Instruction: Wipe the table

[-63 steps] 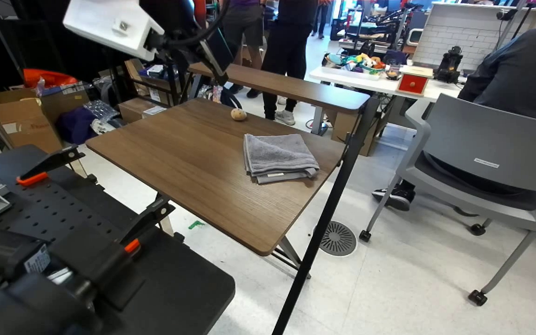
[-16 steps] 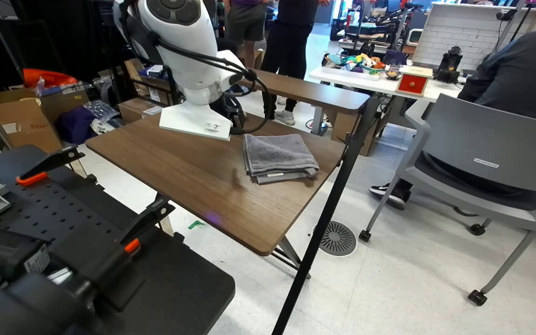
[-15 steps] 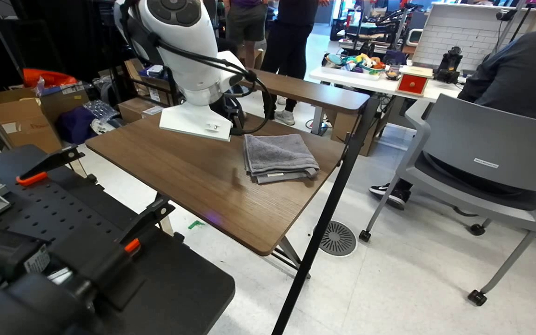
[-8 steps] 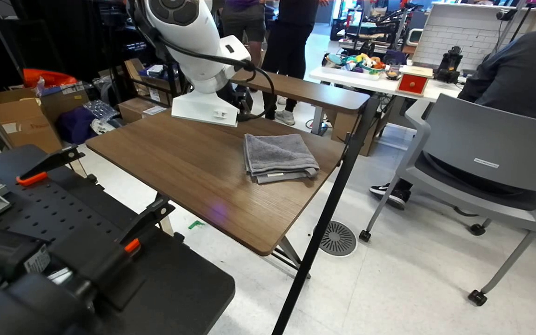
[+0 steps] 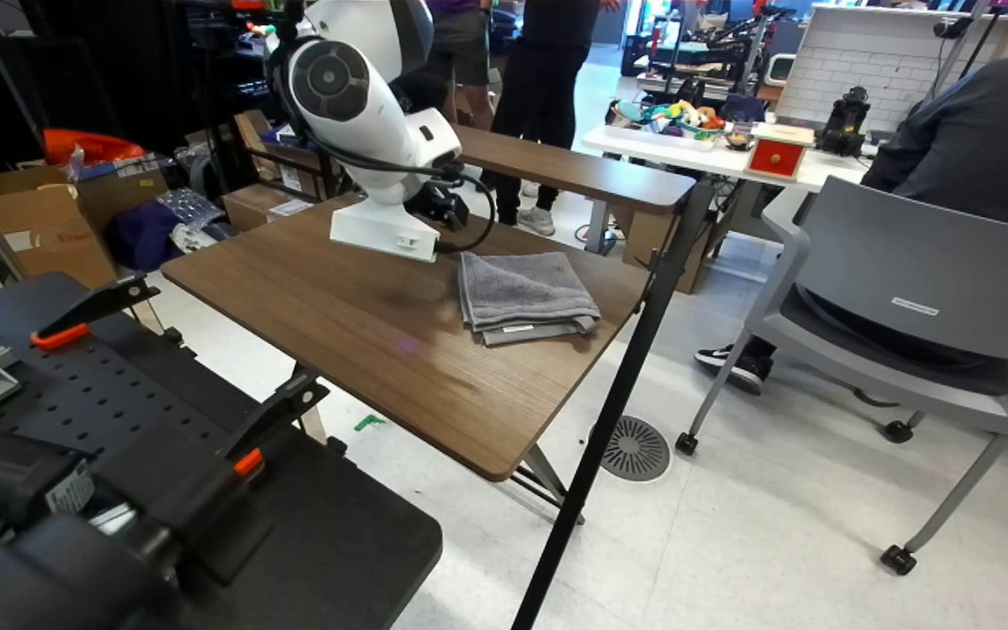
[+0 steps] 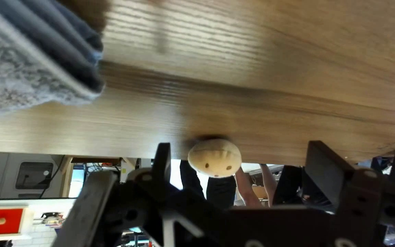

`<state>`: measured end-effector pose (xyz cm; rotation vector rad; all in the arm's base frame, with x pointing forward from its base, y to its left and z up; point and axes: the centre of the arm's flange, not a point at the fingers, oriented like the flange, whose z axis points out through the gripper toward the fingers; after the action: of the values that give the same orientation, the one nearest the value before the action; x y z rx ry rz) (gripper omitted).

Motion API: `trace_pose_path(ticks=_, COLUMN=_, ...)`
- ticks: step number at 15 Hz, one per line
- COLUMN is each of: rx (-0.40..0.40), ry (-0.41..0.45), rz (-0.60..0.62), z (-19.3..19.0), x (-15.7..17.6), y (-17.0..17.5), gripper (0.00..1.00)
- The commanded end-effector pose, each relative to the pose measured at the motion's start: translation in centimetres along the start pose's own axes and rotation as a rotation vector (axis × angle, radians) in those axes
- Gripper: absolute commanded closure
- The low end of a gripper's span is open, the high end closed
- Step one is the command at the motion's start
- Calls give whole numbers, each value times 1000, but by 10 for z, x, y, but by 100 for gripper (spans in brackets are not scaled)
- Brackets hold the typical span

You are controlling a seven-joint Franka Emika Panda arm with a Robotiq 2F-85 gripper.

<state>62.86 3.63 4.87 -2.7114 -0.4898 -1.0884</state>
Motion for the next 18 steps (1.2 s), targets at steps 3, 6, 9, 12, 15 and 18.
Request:
trace_pose_path(ticks=3, rx=-69, ry=31, rz=9, z=44, x=11, y=1, gripper=0)
trace_pose_path(ticks=6, rx=-94, ry=56, rz=27, z=55, x=22, y=7, gripper=0)
trace_pose_path(ticks=9, rx=-94, ry=69, rz=42, z=62, x=29, y=10, gripper=0)
trace_pose_path(ticks=12, rx=-75, ry=82, rz=77, z=68, x=35, y=8, gripper=0)
trace_pose_path(ticks=15, rx=-46, ry=92, rz=120, z=73, x=38, y=6, gripper=0)
trace_pose_path(ticks=18, rx=-23, ry=90, rz=154, z=76, x=38, y=3, gripper=0)
